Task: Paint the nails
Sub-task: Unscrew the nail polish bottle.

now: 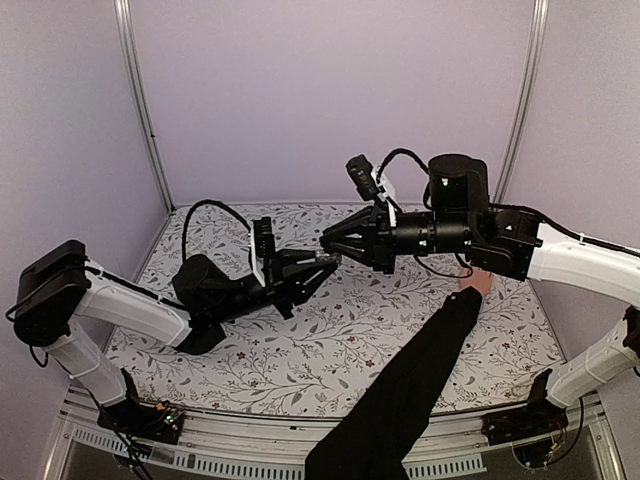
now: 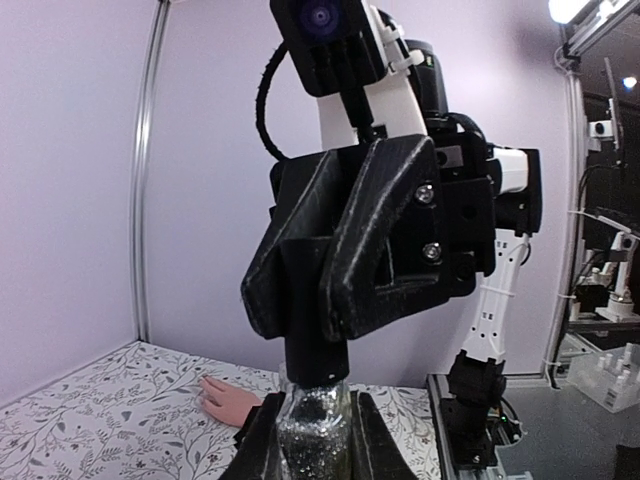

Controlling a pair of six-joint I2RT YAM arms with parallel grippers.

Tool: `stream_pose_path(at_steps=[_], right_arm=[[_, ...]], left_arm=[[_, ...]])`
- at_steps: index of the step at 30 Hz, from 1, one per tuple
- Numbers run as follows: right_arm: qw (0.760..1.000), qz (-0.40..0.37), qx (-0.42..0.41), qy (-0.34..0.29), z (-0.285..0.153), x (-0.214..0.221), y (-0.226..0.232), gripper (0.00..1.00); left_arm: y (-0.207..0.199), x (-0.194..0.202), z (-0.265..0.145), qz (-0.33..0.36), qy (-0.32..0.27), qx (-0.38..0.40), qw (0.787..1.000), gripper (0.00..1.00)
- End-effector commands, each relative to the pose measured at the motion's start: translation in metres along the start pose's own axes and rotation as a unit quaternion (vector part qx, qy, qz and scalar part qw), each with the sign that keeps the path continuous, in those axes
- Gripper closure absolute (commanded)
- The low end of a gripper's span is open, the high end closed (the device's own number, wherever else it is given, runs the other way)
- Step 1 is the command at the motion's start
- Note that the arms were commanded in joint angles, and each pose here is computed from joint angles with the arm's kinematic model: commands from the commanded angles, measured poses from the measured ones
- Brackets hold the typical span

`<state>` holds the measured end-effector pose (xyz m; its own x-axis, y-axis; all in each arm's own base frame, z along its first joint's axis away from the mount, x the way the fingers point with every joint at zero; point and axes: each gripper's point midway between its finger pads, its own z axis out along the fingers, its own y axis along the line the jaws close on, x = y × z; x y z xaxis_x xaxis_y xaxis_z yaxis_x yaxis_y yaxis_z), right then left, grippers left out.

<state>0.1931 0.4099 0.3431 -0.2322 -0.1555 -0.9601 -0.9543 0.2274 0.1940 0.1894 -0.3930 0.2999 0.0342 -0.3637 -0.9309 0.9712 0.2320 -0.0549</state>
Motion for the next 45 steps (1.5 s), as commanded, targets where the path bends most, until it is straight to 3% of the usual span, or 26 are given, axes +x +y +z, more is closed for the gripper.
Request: stream_pose_path(at_steps=[1, 5, 10, 15, 20, 32, 36, 40, 45], right_arm=[[0.998, -0.014, -0.065, -0.006, -0.004, -0.012, 0.028, 1.0], [0.996, -0.025, -0.082, -0.005, -0.006, -0.012, 0.034, 1.0], [0.997, -0.027, -0.068, -0.004, -0.006, -0.012, 0.03, 1.0], [0.999, -0.025, -0.038, 0.004, -0.005, -0.011, 0.019, 1.0], [1.0, -0.022, -0.015, 0.01, -0.004, -0.01, 0.011, 1.0], [0.999, -0.023, -0.007, 0.029, 0.002, -0.005, 0.005, 1.0], [0.999, -0.023, -0.006, 0.032, 0.004, -0.004, 0.004, 1.0], [0.999, -0.024, -0.01, 0.033, 0.003, -0.003, 0.006, 1.0], [0.996, -0.049, -0.076, 0.024, -0.005, -0.003, 0.024, 1.0]], left_arm=[[-0.055, -0.014, -0.004, -0.003, -0.025, 0.166, 0.986, 1.0], [-0.065, -0.015, -0.007, -0.009, -0.027, 0.199, 0.98, 1.0], [-0.051, -0.012, -0.003, -0.004, -0.013, 0.162, 0.987, 1.0], [-0.037, -0.004, 0.003, 0.006, 0.016, 0.12, 0.993, 0.88], [-0.034, -0.002, 0.004, 0.013, 0.025, 0.11, 0.994, 0.82], [-0.028, 0.002, 0.009, 0.021, 0.043, 0.096, 0.994, 0.77], [-0.028, 0.002, 0.01, 0.022, 0.045, 0.095, 0.994, 0.81], [-0.028, 0.002, 0.009, 0.027, 0.043, 0.096, 0.994, 1.0], [-0.046, -0.007, -0.001, 0.018, 0.025, 0.154, 0.988, 1.0]])
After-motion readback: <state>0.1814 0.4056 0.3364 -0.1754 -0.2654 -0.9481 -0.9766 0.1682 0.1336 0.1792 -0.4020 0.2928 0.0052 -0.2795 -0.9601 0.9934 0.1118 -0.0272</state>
